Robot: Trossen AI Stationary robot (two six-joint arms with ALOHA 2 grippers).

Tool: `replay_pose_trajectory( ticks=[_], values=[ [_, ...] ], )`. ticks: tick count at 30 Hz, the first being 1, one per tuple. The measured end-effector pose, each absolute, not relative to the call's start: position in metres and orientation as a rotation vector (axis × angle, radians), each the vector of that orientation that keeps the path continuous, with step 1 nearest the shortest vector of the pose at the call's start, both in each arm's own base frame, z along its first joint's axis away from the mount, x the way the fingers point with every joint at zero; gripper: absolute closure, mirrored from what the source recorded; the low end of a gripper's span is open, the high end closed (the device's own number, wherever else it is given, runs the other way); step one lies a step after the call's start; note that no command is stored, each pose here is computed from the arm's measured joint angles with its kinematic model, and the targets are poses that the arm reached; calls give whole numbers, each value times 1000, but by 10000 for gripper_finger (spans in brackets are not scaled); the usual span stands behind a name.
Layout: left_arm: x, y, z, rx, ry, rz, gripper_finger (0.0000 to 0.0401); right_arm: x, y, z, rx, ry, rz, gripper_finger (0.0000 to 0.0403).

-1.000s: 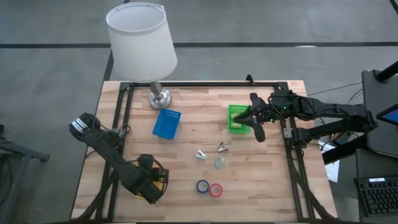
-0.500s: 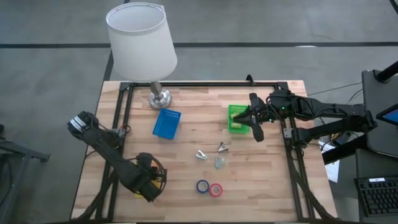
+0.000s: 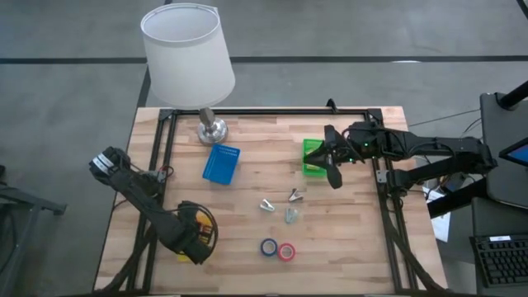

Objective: Pick and place Stapler, Stapler remover, tape
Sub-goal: Put the pink tape into the yellow bin, then put the blue tape into the yellow bin

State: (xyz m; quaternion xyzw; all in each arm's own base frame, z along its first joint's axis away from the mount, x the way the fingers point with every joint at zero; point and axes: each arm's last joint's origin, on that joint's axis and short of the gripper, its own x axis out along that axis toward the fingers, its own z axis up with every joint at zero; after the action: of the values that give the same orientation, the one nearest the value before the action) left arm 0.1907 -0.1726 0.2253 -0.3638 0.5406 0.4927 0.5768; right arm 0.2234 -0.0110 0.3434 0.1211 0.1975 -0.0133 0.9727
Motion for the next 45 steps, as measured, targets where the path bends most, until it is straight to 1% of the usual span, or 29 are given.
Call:
replay_pose_trajectory(
  ticks=[5,11,15,18,20,22,26,28,31,33,36,40,45],
  values=[
    [198,-171,213,-894,1199,1104,252,227,-11,341,250,411,-28,360],
    [204,-175,203,-953,1177,1013,190,226,-11,342,257,402,-28,360],
    [201,-173,206,-949,1191,1052,144,226,-11,342,257,401,-27,360],
    [198,-171,213,-935,1254,1088,123,227,-11,342,261,396,-26,360],
    [196,-170,217,-923,1277,1107,118,227,-11,343,261,388,-21,360],
    [199,-173,225,-947,1263,1073,118,227,-11,343,261,387,-18,360],
    [207,-175,242,-975,1152,1012,119,227,-11,345,261,382,-18,360],
    [212,-174,254,-991,1040,985,119,227,-11,346,259,379,-17,360],
    [225,-173,273,-987,803,890,119,226,-11,346,257,377,-17,360],
    [234,-168,280,-962,729,861,119,225,-11,347,253,373,-15,360],
    [254,-157,281,-924,761,775,119,225,-11,348,253,370,-15,360],
    [284,-139,268,-885,863,640,119,224,-11,348,253,370,-15,360],
    [314,-114,251,-869,918,559,119,223,-11,348,250,373,-15,360]
  ],
)
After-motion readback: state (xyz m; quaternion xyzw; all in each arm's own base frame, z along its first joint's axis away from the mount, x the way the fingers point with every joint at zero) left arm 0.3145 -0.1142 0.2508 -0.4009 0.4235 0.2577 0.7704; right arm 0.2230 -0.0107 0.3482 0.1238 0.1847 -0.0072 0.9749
